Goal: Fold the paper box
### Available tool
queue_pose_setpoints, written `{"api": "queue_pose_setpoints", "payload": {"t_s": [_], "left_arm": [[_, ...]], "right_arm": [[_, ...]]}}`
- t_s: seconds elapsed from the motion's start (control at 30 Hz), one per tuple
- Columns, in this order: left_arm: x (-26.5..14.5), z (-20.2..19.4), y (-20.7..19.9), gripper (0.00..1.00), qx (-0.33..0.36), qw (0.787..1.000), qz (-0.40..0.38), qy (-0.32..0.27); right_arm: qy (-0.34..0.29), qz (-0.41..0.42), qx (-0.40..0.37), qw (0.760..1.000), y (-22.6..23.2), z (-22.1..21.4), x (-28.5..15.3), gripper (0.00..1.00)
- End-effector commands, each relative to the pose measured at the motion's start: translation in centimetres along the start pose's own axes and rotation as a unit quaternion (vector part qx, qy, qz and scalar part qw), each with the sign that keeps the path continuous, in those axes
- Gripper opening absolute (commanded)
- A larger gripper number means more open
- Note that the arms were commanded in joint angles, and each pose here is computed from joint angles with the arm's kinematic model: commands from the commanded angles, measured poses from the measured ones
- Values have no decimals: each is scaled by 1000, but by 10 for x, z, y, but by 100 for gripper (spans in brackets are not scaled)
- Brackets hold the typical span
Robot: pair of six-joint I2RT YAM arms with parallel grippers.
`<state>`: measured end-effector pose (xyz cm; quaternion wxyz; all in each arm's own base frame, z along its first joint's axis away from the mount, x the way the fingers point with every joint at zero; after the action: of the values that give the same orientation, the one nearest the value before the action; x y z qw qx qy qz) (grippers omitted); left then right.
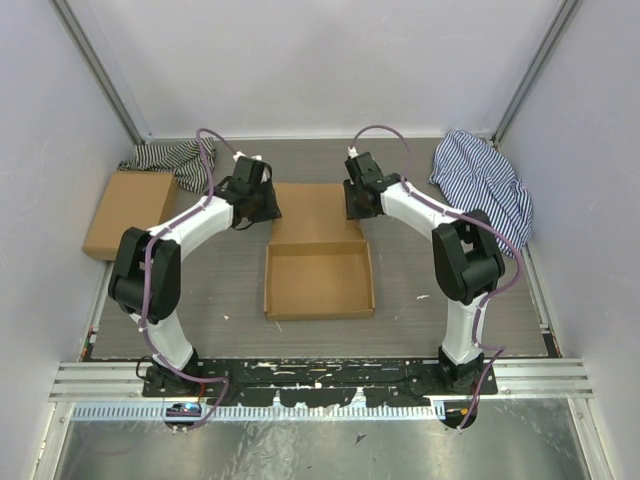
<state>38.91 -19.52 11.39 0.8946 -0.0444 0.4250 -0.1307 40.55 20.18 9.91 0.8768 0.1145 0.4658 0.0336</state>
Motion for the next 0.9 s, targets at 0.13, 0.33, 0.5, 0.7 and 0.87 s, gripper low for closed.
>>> {"api": "queue_pose_setpoints", "payload": {"t_s": [0.13,0.33,0.5,0.7,0.87], "left_arm": [[-8,20,-26,37,16,999,-34,-26],[-13,21,-26,37,17,999,-30,-30],[-21,24,-23,38,23,999,-18,-35],[-29,31,-22,39,26,999,-12,-43],[-39,40,-21,39,32,998,-6,-55]], "right_arm": [[-18,28,-14,999,33,5,-14,55],[-18,31,-12,999,37,2,-15,61],[-20,26,-9,999,35,2,-16,61],[-27,26,-6,999,35,6,-21,61],[-33,29,-6,999,37,11,-27,61]]}}
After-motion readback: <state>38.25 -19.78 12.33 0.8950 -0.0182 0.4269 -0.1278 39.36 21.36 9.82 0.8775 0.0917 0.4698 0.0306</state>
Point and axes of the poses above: each gripper's point midway between its finger pads, its own x axis out along the fingers, its own y axis along the line the jaws close on, z = x × y, the point moved 3 cm from there along -x, back along the fingers, and after that the axes turned 15 degrees about x, right-handed, at the moved point
